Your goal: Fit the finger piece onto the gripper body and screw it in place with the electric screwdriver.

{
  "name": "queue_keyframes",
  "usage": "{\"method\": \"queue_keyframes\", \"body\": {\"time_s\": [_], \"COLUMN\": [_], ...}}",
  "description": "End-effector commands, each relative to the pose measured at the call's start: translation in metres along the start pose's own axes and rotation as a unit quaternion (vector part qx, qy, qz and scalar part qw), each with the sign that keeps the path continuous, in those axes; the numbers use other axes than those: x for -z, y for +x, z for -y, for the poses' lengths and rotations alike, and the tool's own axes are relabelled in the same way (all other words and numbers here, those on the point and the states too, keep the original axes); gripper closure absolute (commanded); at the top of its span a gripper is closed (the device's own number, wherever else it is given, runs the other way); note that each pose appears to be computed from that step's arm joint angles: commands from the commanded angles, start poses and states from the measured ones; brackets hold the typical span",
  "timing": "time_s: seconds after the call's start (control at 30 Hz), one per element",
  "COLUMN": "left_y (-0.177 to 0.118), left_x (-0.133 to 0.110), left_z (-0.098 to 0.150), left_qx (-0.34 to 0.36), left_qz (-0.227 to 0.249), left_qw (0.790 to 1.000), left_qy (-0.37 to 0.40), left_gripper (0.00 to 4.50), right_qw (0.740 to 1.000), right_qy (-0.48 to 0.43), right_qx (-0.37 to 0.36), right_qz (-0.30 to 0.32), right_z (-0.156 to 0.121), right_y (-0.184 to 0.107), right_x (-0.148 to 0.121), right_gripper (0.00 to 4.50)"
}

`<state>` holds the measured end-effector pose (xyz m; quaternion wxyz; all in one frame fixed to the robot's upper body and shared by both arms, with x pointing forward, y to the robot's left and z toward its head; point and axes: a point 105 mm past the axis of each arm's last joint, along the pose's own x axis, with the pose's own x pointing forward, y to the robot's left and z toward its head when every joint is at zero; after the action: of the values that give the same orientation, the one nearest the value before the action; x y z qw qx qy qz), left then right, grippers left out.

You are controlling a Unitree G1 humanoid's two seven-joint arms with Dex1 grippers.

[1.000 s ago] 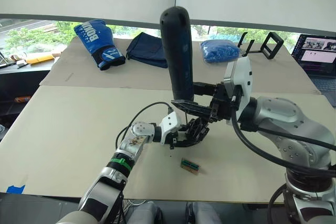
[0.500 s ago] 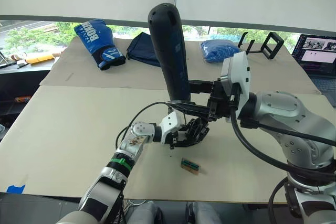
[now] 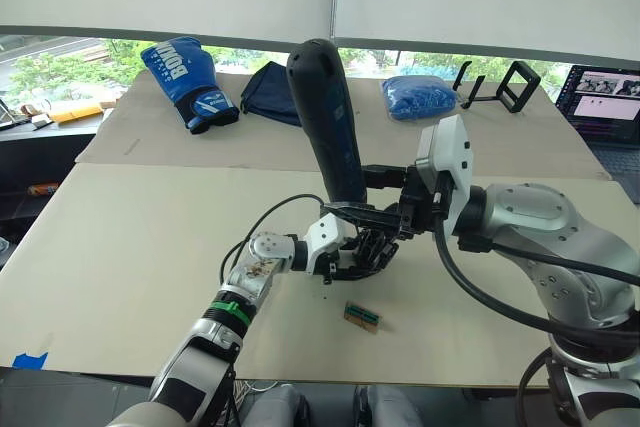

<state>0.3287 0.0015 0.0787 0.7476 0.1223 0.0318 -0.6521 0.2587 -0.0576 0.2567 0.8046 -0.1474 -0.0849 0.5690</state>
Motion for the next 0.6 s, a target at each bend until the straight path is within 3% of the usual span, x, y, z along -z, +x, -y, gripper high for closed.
{"method": "queue_keyframes", "body": {"time_s": [0.03,0.6], "left_y": [0.0025,0.0022], "left_x": [-0.0238,-0.0242], "left_z": [-0.0052,-0.0050], "left_qx": [0.000,-0.001], "left_qz": [0.032,0.033], "left_qw": [0.999,0.999], "left_qy": [0.032,0.032], "left_gripper": [2.21,2.21], "right_qw": [0.999,0.999], "right_qy": [-0.040,-0.035], "right_qx": [0.000,-0.003], "right_qz": [0.029,0.032], "right_z": [-0.0027,-0.0046], "right_y": [-0.0027,-0.0020], "right_x": [-0.0165,-0.0145], "right_gripper": [2.60,2.60]}}
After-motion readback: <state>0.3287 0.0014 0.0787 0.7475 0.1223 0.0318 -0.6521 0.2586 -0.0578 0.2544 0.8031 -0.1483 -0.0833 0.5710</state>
